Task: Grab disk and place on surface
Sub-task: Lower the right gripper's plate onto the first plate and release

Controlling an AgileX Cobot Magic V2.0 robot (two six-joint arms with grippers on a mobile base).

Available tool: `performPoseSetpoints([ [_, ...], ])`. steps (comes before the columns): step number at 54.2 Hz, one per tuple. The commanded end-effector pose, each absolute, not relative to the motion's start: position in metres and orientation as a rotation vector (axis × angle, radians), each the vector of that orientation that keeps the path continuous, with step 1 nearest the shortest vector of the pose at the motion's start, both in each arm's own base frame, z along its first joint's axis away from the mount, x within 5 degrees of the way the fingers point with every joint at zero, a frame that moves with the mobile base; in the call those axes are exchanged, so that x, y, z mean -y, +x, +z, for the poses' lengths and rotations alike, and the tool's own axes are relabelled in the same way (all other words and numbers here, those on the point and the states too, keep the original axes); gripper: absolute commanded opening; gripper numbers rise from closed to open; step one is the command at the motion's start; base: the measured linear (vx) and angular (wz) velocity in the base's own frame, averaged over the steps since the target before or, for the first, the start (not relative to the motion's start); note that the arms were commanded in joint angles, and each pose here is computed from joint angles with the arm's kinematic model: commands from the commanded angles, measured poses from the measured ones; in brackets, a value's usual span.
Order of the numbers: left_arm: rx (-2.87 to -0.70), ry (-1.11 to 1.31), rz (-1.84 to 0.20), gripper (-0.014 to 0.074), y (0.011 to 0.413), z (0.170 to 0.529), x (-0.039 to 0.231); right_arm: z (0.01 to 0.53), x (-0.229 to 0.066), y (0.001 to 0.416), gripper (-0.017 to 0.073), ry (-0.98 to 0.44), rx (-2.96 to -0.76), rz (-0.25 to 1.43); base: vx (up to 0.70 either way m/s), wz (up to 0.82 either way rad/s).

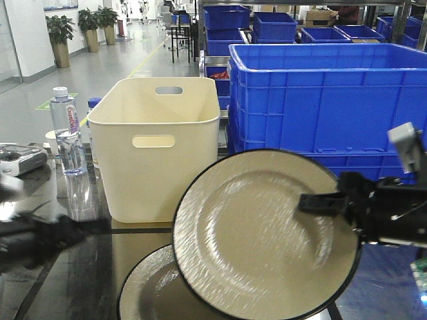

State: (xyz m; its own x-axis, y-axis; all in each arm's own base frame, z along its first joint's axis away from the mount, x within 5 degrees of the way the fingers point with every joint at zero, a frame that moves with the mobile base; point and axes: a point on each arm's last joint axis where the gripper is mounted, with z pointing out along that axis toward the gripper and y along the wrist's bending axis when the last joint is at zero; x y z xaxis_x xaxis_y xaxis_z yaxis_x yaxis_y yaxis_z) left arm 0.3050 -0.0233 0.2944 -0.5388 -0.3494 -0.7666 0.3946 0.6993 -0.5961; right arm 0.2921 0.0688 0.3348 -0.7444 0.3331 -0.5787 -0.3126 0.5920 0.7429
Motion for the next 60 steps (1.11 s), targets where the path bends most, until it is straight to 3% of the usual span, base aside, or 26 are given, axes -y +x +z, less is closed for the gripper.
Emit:
performPoseSetpoints([
  [1, -1.745, 0.101, -0.940, 0.0519, 0.282, 0.345, 0.018, 0.350, -0.083, 0.295, 0.0024, 0.044, -2.024, 1.254, 0.00, 0.00],
  [7, -1.677, 0.113, -0.878, 0.0438, 0.262, 0.368, 0.015, 0.332, -0.102, 0.306, 0.0046, 0.058, -2.078, 1.244, 0.00, 0.00],
  [13, -1.632, 0.119, -0.855, 0.0289, 0.247, 0.383, 0.017, 0.315, -0.119, 0.314, 0.0098, 0.075, -2.123, 1.218, 0.00, 0.00],
  [18, -1.615, 0.144, -0.849, 0.0120, 0.240, 0.388, 0.019, 0.303, -0.130, 0.318, 0.0184, 0.071, -2.165, 1.220, 0.00, 0.00],
  [24, -1.615, 0.180, -0.872, -0.0011, 0.238, 0.389, 0.022, 0.293, -0.136, 0.320, 0.0324, 0.033, -2.190, 1.215, 0.00, 0.00],
  [34, -1.625, 0.200, -0.880, -0.0008, 0.237, 0.388, 0.023, 0.290, -0.133, 0.324, 0.0542, -0.003, -2.181, 1.164, 0.00, 0.00],
  [39, -1.624, 0.204, -0.883, -0.0006, 0.237, 0.388, 0.023, 0.290, -0.130, 0.327, 0.0603, -0.057, -2.149, 1.063, 0.00, 0.00],
  [51, -1.687, 0.200, -0.877, -0.0004, 0.236, 0.383, 0.023, 0.304, -0.112, 0.331, 0.0591, -0.266, -2.020, 0.638, 0.00, 0.00],
  [60, -1.941, 0.104, -0.688, -0.0001, 0.241, 0.359, 0.011, 0.334, -0.092, 0.323, 0.0516, -0.385, -1.872, 0.262, 0.00, 0.00],
])
